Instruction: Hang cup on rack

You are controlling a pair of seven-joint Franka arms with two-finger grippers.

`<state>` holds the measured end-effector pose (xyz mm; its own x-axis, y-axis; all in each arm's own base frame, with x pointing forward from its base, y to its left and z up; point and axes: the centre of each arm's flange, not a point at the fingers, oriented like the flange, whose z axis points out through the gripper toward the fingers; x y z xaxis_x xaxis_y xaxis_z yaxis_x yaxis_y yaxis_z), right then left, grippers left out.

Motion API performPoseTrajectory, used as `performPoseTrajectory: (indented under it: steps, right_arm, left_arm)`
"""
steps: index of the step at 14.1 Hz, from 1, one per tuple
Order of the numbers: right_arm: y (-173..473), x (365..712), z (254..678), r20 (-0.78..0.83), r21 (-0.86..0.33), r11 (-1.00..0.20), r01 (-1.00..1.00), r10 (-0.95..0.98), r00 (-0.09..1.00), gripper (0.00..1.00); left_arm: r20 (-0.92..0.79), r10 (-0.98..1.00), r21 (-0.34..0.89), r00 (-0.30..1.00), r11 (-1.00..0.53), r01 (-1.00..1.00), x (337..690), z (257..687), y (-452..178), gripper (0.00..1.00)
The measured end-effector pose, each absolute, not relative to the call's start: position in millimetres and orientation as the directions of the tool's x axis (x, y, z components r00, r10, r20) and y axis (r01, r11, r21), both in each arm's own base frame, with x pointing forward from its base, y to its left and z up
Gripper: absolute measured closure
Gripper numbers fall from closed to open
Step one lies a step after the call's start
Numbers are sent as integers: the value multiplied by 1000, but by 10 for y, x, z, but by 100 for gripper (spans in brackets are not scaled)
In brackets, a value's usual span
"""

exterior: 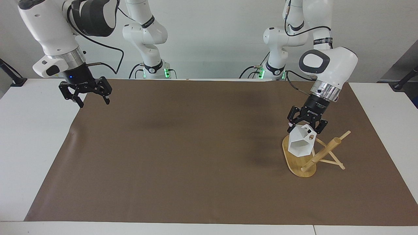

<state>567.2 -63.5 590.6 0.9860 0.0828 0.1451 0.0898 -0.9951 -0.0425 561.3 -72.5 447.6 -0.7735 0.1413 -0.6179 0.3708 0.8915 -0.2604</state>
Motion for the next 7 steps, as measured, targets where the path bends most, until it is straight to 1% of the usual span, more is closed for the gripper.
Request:
performPoseTrajectory:
  steps: [3,7]
  right_arm:
    - [-660,5624,5922,100,-23,-999,32,30,995,0]
    - [-678,5584,5951,66,-4,-1000,7,7,998,0]
  left_arm:
    - [-611,112,-272,-784,900,341,5630,4438,-693,28]
    - [-611,59,-284,-789,915,288,5652,4431,-655,28]
